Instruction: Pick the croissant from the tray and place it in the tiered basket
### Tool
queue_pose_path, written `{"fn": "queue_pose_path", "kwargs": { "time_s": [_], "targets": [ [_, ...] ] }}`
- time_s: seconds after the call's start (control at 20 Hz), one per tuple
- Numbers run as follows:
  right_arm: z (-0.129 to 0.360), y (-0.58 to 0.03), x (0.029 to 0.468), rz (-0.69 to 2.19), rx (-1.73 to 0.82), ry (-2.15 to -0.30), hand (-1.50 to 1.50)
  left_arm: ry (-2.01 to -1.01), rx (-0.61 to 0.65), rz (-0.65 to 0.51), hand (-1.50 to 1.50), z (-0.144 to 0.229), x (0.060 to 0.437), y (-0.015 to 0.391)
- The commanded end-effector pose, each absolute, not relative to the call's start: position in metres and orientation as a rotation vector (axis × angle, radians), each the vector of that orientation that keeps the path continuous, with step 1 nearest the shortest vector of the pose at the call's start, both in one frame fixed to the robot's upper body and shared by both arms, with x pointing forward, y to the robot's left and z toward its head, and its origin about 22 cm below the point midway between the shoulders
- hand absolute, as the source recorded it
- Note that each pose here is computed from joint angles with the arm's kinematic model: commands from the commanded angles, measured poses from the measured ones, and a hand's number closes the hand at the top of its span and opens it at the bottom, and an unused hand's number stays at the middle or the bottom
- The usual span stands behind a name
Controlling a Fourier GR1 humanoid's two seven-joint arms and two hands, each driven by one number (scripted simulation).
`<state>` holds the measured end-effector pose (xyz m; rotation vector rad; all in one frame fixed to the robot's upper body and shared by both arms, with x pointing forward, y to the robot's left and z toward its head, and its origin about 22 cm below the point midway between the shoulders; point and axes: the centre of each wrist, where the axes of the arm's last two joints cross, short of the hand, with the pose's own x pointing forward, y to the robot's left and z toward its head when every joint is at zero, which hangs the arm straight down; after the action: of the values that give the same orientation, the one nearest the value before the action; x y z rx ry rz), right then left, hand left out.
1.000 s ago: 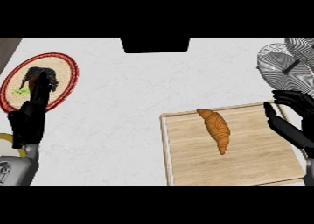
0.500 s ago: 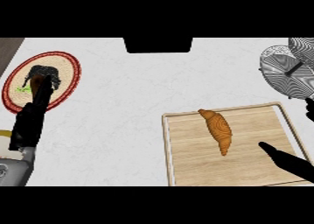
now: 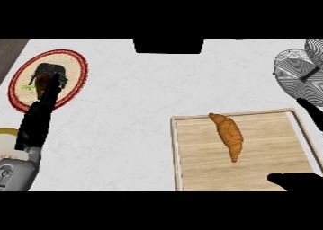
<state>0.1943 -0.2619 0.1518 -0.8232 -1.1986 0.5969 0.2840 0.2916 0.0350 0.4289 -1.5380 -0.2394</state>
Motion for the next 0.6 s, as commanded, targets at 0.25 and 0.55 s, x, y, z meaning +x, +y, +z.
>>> {"fn": "queue_pose_path", "kwargs": {
  "time_s": [0.25,0.55],
  "targets": [
    [0.171,-0.197,0.239,0.625,-0.850,-0.981,-1.50,-1.545,0.407,-0.236,0.00,0.032,0.282,0.290],
    [0.135,-0.201,0.262,0.674,-0.828,-0.836,-1.50,-1.555,0.436,-0.241,0.00,0.038,0.283,0.296]
  ]
}}
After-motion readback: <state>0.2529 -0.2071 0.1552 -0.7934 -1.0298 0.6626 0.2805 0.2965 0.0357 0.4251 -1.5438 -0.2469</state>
